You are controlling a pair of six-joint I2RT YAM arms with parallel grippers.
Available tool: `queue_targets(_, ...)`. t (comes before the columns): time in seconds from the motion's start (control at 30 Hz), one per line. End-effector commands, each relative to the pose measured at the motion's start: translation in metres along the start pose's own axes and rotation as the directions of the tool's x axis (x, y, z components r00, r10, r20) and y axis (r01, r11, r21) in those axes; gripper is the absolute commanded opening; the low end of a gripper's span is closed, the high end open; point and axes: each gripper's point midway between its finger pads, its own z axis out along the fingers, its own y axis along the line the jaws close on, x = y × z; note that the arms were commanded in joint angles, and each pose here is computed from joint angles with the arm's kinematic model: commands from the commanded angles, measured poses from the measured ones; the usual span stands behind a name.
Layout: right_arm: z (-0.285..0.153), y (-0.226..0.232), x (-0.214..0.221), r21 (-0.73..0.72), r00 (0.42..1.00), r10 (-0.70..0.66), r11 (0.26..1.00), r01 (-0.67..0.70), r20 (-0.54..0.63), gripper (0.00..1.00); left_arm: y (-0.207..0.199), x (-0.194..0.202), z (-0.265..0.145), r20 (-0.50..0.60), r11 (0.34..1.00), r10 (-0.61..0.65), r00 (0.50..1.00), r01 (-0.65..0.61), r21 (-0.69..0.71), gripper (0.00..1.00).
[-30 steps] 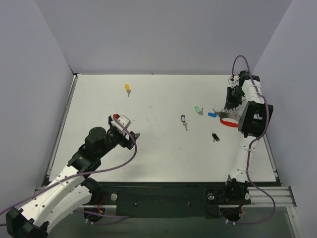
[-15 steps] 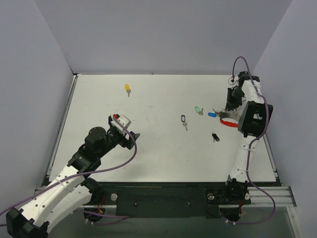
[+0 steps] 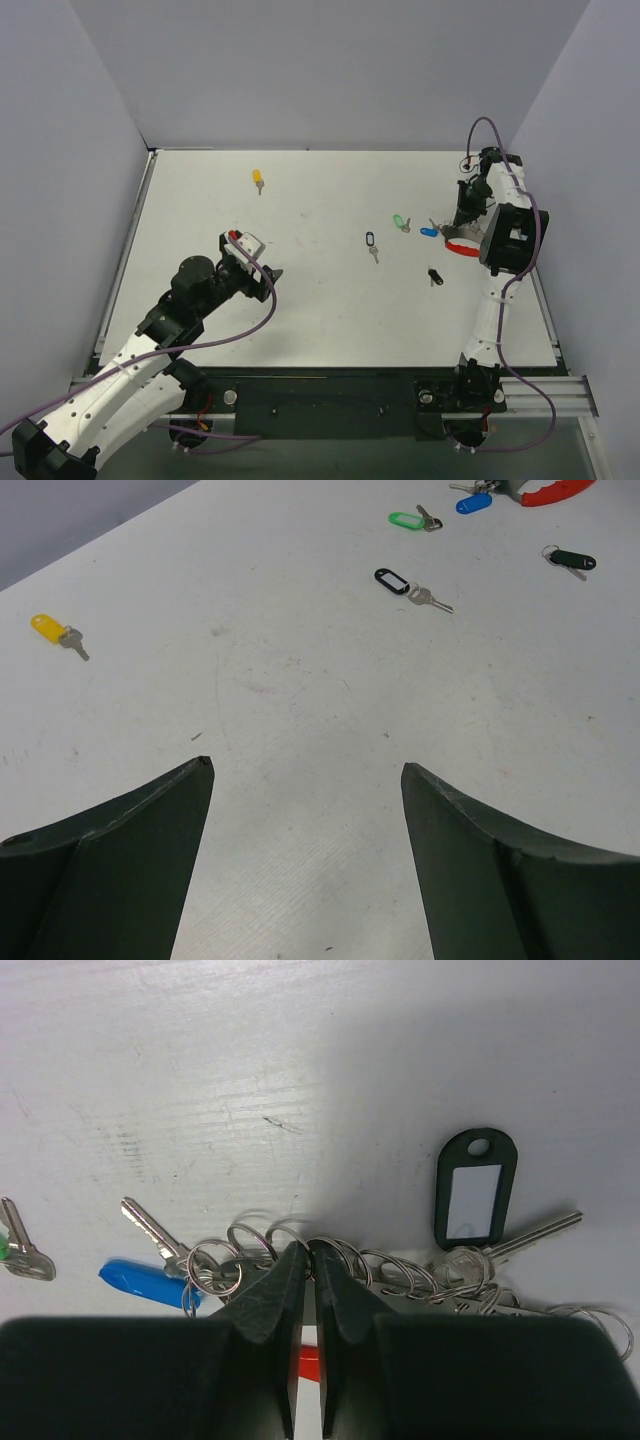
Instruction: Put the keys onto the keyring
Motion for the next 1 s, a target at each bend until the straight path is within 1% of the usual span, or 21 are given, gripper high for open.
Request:
queue_targets(0.0,-0.009,0.010,0.004,-0.040,0.999,-0.030,0.999,0.030,-0.018,0.03,0.001,-0.013,0.001,0.050,1.000,0.018,0.999,-0.018,0.003,0.86)
queue_targets(0.33,-0.019,0.013,-0.002,-0.060,0.999,-0.049,0.997,0.050,0.017,0.08,0.001,-0.012,0.001,0.047,1.000,0.021,0.999,-0.021,0.005,0.86)
queue_targets(0.97,-0.035,0.011,-0.011,-0.050,0.996,-0.061,0.997,0.064,0.064,0.07,0.001,-0.012,0.001,0.047,1.000,0.022,0.999,-0.022,0.006,0.86)
